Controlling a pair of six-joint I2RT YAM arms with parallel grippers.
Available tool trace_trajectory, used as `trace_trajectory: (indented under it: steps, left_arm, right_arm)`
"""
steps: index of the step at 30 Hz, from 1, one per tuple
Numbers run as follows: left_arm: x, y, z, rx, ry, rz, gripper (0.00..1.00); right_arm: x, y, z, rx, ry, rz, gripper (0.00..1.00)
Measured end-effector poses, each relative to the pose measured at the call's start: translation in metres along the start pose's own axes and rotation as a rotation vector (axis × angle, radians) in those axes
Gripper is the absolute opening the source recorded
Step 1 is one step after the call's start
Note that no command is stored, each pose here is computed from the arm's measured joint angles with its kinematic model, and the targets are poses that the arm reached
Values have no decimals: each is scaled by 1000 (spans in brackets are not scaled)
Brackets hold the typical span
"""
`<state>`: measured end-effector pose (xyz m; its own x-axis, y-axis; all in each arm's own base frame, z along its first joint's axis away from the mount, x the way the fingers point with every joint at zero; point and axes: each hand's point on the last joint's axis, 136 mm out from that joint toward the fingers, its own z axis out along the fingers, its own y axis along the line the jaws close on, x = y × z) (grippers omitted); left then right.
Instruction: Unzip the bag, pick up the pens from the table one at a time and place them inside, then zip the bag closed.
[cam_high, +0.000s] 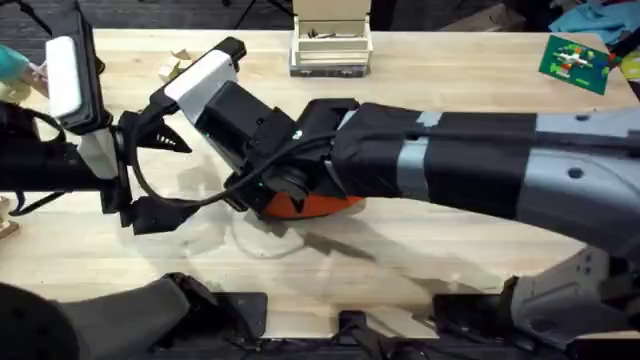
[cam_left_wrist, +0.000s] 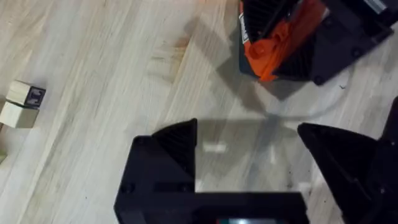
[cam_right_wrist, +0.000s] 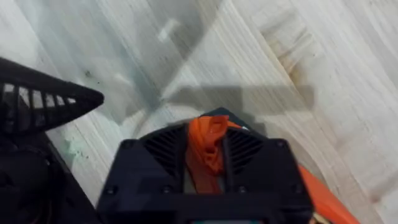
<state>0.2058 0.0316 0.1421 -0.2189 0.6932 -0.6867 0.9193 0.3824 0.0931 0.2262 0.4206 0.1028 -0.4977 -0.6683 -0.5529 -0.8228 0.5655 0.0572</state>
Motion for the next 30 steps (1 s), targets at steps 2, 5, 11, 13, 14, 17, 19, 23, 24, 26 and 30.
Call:
trace_trajectory:
  steps: [2, 5, 11, 13, 14, 17, 19, 23, 24, 26, 30]
  left_arm:
    - [0, 0, 0, 0, 0, 0, 993]
    - [0, 0, 0, 0, 0, 0, 993]
    - [0, 0, 0, 0, 0, 0, 993]
    - [0, 0, 0, 0, 0, 0, 992]
    - [0, 0, 0, 0, 0, 0, 993]
    - [0, 0, 0, 0, 0, 0, 993]
    - [0, 0, 0, 0, -2, 0, 993]
    - [-3, -1, 0, 0, -17, -5, 994]
    - [-4, 0, 0, -2, -21, -5, 994]
    - [-5, 0, 0, -5, -28, -5, 993]
    - [-6, 0, 0, -6, -32, -6, 993]
  right_arm:
    - [0, -1, 0, 3, 0, 0, 101]
    - [0, -1, 0, 4, -1, 1, 36]
    - [-1, -5, 0, 11, -2, 8, 29]
    - [-1, -7, 0, 13, -2, 11, 29]
    - [-1, -8, 0, 15, -2, 14, 29]
    - [-2, -13, 0, 19, -4, 21, 29]
    - [-3, -15, -1, 22, -7, 25, 29]
    - [-7, -20, -6, 28, -19, 34, 30]
    - [-9, -21, -8, 29, -24, 36, 31]
    - [-13, -25, -12, 33, -35, 43, 30]
    - [-23, -36, -18, 52, -58, 61, 30]
